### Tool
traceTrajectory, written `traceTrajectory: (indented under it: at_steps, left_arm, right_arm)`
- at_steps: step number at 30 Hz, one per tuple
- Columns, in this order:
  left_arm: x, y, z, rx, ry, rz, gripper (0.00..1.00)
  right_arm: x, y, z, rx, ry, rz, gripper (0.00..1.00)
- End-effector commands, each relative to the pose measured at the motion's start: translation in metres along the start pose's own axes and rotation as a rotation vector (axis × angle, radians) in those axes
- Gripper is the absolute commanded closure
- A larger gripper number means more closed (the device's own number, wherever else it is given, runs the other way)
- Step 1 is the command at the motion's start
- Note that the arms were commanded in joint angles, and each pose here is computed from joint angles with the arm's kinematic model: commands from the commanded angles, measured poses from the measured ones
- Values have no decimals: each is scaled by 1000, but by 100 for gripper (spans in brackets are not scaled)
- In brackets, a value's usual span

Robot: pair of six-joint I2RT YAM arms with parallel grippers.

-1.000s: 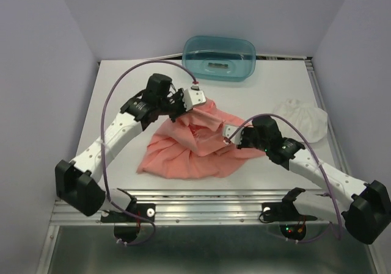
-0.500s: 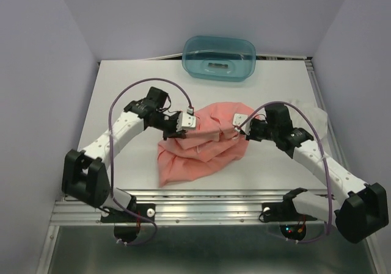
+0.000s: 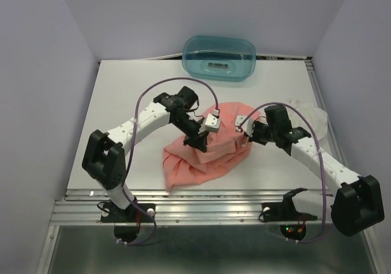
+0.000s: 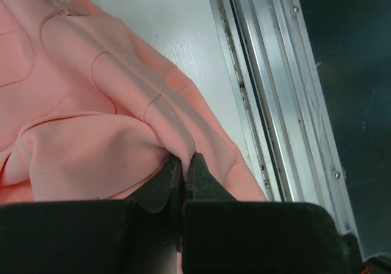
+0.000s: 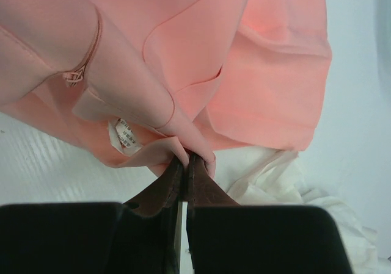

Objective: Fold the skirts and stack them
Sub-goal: Flatten the skirt out

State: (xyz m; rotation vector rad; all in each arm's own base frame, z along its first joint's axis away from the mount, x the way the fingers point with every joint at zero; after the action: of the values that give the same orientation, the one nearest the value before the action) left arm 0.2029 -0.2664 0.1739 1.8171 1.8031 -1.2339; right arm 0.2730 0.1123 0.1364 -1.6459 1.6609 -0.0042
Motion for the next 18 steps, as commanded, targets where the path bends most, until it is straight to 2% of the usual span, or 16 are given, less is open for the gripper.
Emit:
traceTrajectory:
  at_steps: [1, 4, 6, 9, 12, 13, 16, 18]
  left_arm:
    - [-43, -40, -20, -131, -135, -130, 100]
    - [-73, -59, -36, -175, -334, -261, 100]
    - [-68, -60, -31, -203, -418, -396, 100]
    - [-30, -41, -7, -238, -379, -566, 100]
    - [0, -30, 15, -142, -313, -667, 83]
    - [-4, -23, 12, -143, -325, -655, 74]
    - [-7, 19, -18, -263, -395, -666, 61]
    - [-20, 60, -71, -462, -496, -633, 56]
  right_arm:
    - [8, -17, -5, 67, 65, 65, 99]
    - [7, -17, -6, 72, 59, 80, 99]
    - [7, -17, -6, 80, 58, 92, 99]
    - [8, -16, -6, 80, 59, 107, 99]
    - [7, -16, -5, 74, 57, 113, 99]
    - [7, -15, -5, 70, 59, 119, 99]
    - [5, -16, -6, 63, 56, 123, 99]
    - [4, -15, -7, 54, 55, 125, 99]
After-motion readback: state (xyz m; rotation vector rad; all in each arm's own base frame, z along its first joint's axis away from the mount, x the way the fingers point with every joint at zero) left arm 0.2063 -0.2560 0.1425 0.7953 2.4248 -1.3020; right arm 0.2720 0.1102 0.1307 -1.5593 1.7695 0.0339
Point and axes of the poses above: each gripper's point midway between its finger pads, its own z axis out along the fingers, its own y axis along the line the jaws close on, x = y × z, the point moved 3 cm from there along -z, back along the fingers, and after that the axes turned 9 degrees about -z, right-handed, at the moved point
